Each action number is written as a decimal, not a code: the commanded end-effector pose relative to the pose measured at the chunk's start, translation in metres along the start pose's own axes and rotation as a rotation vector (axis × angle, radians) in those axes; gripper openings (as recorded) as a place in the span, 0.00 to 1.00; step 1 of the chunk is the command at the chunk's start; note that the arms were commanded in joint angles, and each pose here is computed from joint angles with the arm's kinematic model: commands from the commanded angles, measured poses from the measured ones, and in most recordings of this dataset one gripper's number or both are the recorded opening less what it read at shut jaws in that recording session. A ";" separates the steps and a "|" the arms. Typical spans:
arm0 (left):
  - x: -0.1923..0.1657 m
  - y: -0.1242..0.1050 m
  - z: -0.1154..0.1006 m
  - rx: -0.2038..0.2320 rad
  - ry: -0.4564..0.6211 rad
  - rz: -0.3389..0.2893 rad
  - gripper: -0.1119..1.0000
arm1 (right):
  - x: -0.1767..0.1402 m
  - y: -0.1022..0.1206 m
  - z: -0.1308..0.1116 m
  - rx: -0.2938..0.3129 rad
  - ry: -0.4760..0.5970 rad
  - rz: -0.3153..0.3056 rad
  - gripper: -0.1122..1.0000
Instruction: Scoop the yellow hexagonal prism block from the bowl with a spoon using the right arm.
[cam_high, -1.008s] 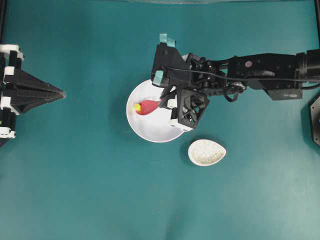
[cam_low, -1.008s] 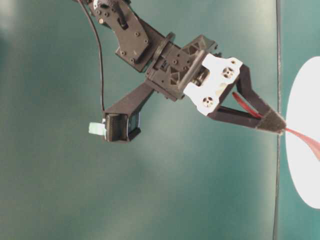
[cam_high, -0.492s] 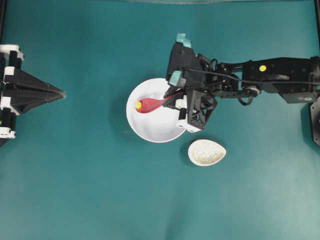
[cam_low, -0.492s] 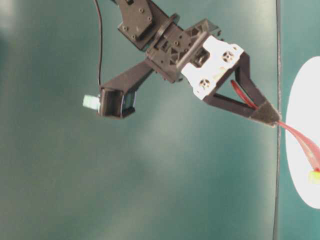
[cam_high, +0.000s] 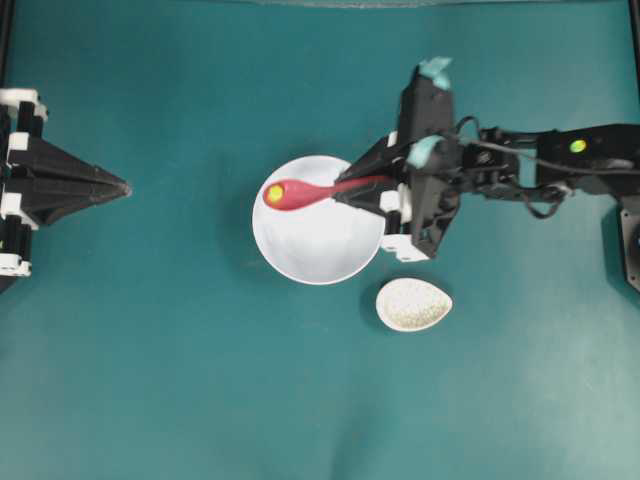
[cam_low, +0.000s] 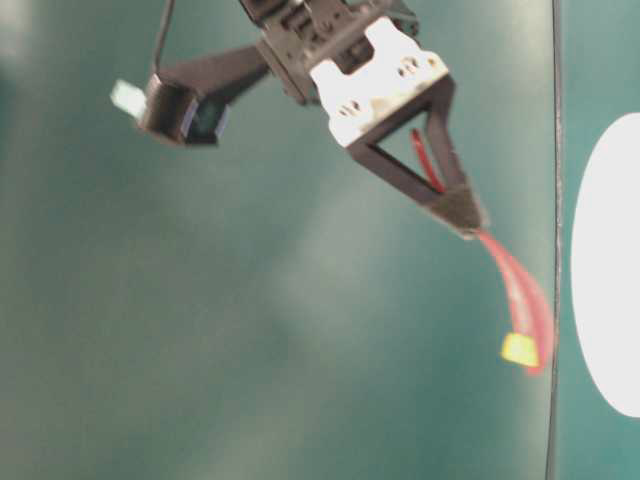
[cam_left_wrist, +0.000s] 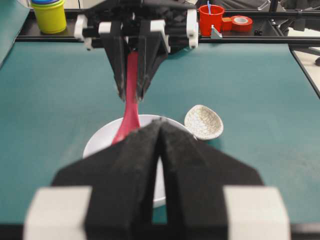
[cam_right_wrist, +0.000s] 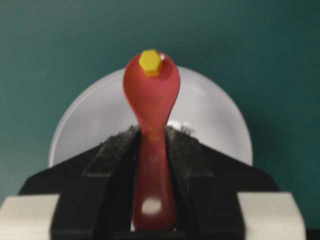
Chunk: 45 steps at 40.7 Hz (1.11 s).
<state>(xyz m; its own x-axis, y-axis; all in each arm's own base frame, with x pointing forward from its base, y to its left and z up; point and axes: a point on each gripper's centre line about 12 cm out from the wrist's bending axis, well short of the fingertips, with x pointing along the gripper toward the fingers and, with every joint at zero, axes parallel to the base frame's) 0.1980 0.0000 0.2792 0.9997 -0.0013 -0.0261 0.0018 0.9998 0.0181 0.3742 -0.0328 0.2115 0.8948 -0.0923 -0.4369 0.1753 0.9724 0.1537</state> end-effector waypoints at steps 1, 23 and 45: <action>0.002 0.000 0.009 0.005 -0.022 -0.002 0.10 | -0.014 0.005 0.017 -0.010 -0.112 0.018 0.31; 0.002 0.000 0.009 0.005 -0.023 -0.002 0.10 | -0.046 0.009 0.022 -0.076 -0.295 0.054 0.31; 0.002 0.000 0.009 0.005 -0.023 0.000 0.10 | -0.055 0.011 0.027 -0.104 -0.368 0.067 0.31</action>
<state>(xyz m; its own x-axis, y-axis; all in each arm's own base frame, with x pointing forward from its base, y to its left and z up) 0.1980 0.0000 0.2790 0.9996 -0.0013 -0.0276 0.0019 0.9998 0.0196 0.3385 -0.0238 0.2490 0.9889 -0.0833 -0.1228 0.0932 0.9926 0.0776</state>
